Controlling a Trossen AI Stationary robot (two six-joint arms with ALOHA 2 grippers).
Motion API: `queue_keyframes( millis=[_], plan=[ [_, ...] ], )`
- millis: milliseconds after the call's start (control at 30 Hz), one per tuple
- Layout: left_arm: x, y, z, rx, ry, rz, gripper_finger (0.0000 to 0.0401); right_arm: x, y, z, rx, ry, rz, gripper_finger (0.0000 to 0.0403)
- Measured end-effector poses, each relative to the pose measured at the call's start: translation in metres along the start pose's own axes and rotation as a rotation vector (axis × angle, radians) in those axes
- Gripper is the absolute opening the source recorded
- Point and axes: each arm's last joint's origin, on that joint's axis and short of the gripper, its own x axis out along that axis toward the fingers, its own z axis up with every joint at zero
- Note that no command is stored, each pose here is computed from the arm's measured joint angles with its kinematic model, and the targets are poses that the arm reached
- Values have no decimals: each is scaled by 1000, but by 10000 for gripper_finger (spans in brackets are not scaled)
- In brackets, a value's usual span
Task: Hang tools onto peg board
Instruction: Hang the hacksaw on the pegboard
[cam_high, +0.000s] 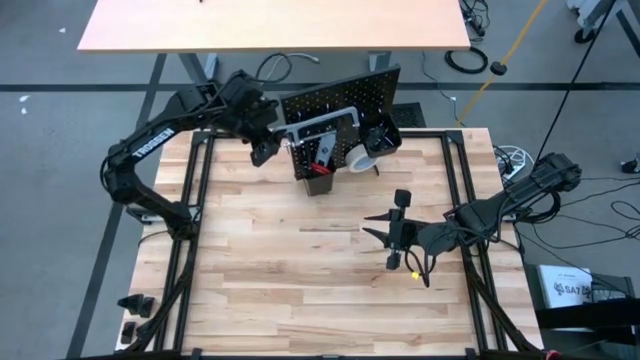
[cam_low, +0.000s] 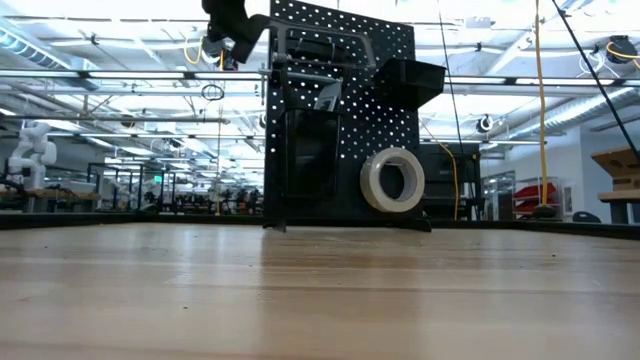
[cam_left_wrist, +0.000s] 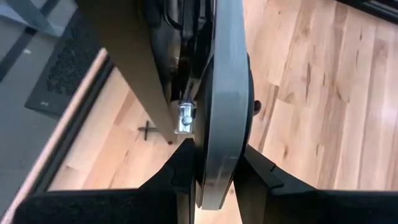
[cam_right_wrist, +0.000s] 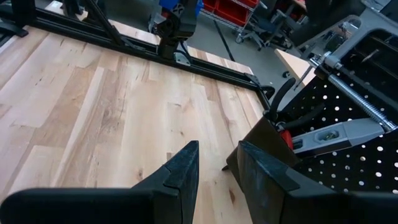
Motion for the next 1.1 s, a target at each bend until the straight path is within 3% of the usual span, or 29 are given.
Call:
queue_keyframes(
  millis=[333,1100],
  plan=[
    [19,5,5,-4,45,-18,66,0,0,0,1,0,0,102],
    [16,2,-2,44,100,-25,66,0,0,0,0,0,0,102]
  ],
)
